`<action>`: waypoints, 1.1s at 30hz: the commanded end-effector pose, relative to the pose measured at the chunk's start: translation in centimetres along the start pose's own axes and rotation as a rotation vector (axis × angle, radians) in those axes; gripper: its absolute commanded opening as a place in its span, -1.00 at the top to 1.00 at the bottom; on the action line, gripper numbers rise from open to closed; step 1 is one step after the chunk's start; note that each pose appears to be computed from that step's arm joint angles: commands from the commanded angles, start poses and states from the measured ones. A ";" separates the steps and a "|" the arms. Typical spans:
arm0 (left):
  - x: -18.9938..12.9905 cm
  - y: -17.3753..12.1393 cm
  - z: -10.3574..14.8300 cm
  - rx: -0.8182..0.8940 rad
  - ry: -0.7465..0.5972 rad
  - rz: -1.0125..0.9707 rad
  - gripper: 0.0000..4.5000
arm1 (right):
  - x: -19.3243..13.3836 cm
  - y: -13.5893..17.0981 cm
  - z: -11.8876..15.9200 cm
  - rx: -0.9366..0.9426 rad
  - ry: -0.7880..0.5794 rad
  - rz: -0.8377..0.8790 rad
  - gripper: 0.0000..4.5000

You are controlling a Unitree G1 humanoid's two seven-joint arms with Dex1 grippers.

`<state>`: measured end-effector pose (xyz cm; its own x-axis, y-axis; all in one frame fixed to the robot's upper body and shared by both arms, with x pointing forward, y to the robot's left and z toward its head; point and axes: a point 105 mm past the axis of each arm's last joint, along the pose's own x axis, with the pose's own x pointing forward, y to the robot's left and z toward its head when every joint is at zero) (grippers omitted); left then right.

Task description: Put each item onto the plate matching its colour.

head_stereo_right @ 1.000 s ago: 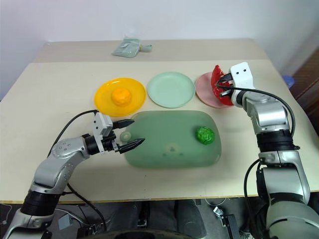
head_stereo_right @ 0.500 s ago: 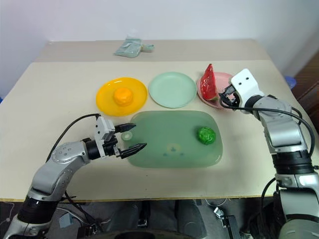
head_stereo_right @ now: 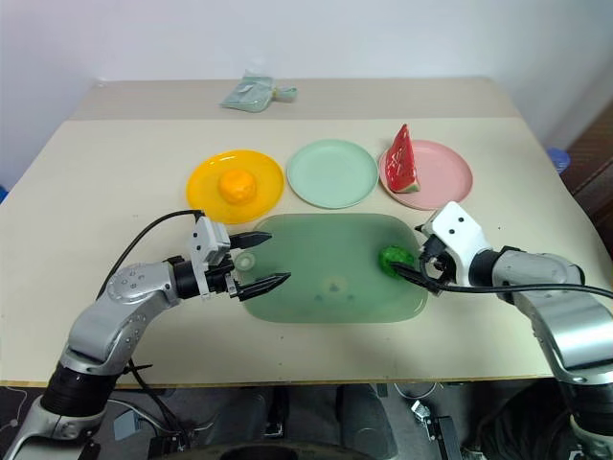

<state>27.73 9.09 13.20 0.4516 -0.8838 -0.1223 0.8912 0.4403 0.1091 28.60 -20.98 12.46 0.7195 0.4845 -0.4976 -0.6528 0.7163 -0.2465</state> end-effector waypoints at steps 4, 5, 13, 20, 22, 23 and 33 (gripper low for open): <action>-0.6 0.1 0.4 0.010 -0.008 0.009 -1.00 | 0.2 0.4 0.7 0.014 -0.021 0.007 -0.18; -0.7 0.1 0.4 0.010 -0.006 0.012 -1.00 | 0.2 0.4 1.1 -0.002 -0.032 0.005 -0.01; -2.7 4.1 0.7 0.037 -0.061 0.277 -1.00 | 3.8 -1.9 9.2 -0.025 -0.306 -0.146 0.12; -4.9 5.6 -0.9 0.037 -0.058 0.427 -1.00 | 10.9 -5.2 11.8 0.070 -0.303 -0.263 0.12; -5.3 5.3 -1.2 0.039 -0.050 0.435 -1.00 | 12.0 -5.1 11.9 0.056 -0.298 -0.245 -0.34; -5.4 5.2 -1.3 0.038 -0.048 0.442 -1.00 | 12.3 -5.2 11.9 0.051 -0.300 -0.241 -0.51; -8.9 5.7 -2.7 0.026 -0.026 0.610 -1.00 | 5.6 -4.7 10.9 -0.095 -0.464 -0.133 -0.98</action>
<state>28.84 18.36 10.95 0.8492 -0.5255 -0.0513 0.5275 0.8400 0.1270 39.93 -15.11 17.35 0.8379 0.5342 -0.1126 -0.5364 0.7673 -0.3514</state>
